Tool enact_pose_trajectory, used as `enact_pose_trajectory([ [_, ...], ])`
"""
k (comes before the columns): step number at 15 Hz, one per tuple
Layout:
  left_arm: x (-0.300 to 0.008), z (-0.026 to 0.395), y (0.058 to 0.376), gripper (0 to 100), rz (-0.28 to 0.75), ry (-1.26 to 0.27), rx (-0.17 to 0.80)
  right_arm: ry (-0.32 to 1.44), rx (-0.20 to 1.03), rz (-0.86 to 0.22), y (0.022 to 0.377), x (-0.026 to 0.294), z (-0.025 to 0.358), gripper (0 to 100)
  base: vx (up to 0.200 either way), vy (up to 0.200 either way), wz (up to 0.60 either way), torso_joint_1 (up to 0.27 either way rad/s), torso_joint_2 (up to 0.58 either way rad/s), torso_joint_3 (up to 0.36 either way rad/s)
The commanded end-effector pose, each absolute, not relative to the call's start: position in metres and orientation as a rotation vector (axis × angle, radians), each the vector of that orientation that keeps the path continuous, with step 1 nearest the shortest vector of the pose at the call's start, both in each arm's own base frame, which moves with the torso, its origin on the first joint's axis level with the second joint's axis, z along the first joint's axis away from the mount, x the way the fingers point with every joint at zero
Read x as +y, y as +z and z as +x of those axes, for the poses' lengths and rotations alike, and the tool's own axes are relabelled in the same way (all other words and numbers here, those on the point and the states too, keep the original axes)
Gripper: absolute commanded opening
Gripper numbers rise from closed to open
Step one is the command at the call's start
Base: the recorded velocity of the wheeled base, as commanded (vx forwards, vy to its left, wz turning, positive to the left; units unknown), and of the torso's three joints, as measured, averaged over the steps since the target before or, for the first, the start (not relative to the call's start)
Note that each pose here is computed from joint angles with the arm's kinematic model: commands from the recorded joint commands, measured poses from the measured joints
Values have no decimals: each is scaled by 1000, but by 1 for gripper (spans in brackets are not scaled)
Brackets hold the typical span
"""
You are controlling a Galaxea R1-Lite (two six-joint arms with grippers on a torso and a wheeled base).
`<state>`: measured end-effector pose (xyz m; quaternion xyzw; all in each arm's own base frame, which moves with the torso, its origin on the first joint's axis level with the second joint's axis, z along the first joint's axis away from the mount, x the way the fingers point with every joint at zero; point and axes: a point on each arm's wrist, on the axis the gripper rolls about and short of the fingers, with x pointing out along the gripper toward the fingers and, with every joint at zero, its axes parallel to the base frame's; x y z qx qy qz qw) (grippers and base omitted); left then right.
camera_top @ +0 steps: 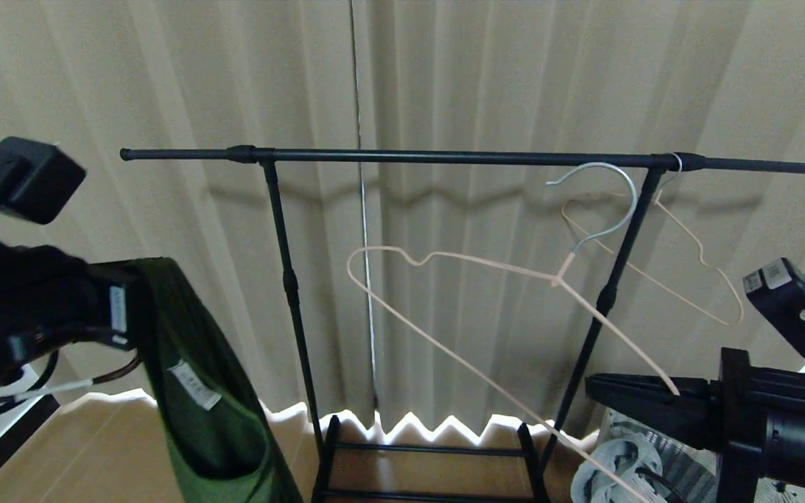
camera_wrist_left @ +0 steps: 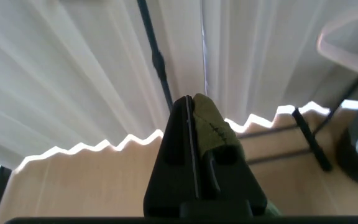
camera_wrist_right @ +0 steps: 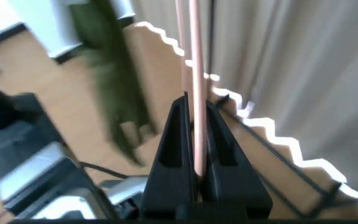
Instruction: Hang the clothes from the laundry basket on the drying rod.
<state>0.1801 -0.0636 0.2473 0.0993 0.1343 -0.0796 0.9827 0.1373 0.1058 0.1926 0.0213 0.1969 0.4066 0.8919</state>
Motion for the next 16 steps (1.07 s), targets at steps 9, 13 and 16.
enact_pose_trajectory([
  [9, -111, 257, 237, 0, 114, -87, 355, 1023, 487, 58, 189, 158, 137, 0, 0, 0, 0, 0, 0, 0],
  [13, -113, 256, 237, 0, 114, -93, 352, 1032, 494, 56, 190, 167, 142, 0, 0, 0, 0, 0, 0, 0],
  [16, -116, 254, 238, 0, 110, -106, 348, 1018, 487, 145, 191, 177, 151, 0, 0, 0, 0, 0, 0, 0],
])
